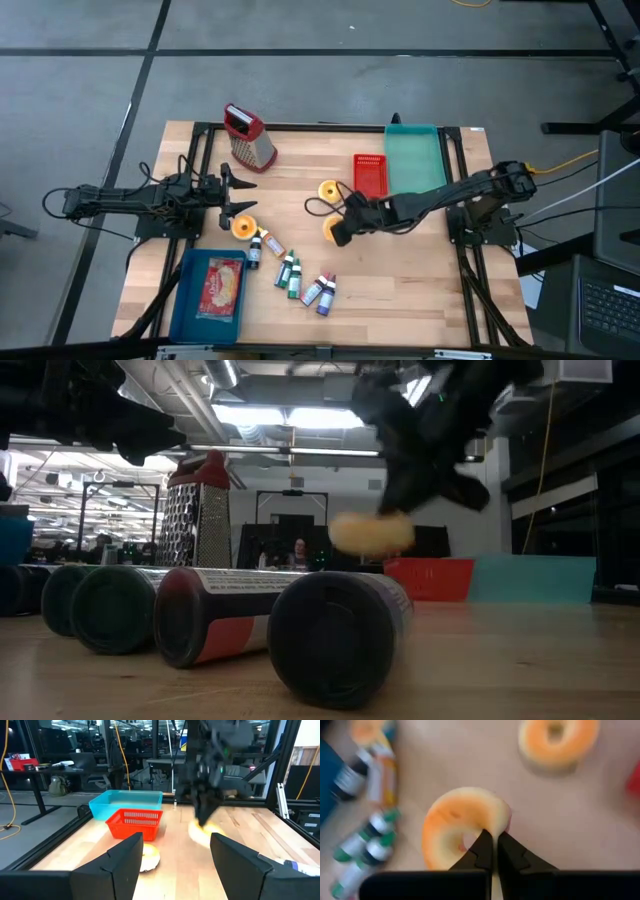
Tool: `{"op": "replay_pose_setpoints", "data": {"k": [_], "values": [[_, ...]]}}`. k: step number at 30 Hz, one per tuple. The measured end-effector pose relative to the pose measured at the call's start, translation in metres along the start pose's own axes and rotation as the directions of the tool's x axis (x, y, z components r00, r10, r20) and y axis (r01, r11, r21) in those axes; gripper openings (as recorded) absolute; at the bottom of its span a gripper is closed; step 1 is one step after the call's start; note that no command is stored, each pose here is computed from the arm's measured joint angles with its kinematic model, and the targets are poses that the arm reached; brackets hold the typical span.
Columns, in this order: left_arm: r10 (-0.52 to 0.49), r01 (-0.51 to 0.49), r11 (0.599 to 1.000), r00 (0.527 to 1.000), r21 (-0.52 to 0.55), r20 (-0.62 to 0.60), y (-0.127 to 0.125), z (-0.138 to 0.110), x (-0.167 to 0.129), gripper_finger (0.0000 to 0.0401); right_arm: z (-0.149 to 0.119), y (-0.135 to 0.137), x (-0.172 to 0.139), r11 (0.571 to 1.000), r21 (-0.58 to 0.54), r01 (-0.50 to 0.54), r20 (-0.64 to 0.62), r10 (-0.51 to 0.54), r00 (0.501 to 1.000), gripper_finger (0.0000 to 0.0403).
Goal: Pick & Place Food Item
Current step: Put the orange and pink donut into the red bin
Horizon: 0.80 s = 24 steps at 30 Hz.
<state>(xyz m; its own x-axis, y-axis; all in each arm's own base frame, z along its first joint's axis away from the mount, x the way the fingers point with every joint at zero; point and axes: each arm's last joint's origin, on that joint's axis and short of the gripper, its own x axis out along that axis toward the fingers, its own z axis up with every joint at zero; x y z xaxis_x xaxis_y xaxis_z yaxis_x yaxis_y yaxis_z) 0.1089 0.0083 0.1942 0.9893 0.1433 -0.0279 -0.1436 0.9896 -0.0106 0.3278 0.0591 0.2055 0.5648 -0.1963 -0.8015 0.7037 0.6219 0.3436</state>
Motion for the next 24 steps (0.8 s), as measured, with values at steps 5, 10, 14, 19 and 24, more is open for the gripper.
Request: {"op": "replay_pose_setpoints", "data": {"k": [5, 10, 14, 19, 24], "values": [[-0.002, 0.002, 1.000, 1.000, 0.001, -0.007, 0.000, -0.001, 0.000, 0.0228, 0.031, -0.002, -0.036, 0.991, -0.043, 0.126, 0.153, -0.118, 0.981, 0.0007], [-0.005, 0.005, 1.000, 1.000, 0.000, -0.006, 0.000, -0.001, 0.000, 0.0228, 0.051, -0.023, -0.057, 0.960, -0.021, 0.279, 0.213, -0.269, 0.939, 0.0006], [-0.006, 0.006, 1.000, 1.000, 0.000, -0.006, 0.000, -0.001, 0.000, 0.0228, 0.063, -0.044, -0.054, 0.919, 0.002, 0.394, 0.182, -0.388, 0.904, 0.0006], [-0.007, 0.007, 1.000, 1.000, 0.001, -0.006, 0.000, -0.001, 0.000, 0.0228, 0.073, -0.069, -0.037, 0.886, 0.022, 0.464, 0.165, -0.461, 0.872, 0.0006], [-0.008, 0.008, 1.000, 1.000, 0.001, -0.006, 0.000, -0.001, 0.000, 0.0228, 0.079, -0.099, -0.015, 0.883, 0.067, 0.464, 0.136, -0.469, 0.873, 0.0006]]}}
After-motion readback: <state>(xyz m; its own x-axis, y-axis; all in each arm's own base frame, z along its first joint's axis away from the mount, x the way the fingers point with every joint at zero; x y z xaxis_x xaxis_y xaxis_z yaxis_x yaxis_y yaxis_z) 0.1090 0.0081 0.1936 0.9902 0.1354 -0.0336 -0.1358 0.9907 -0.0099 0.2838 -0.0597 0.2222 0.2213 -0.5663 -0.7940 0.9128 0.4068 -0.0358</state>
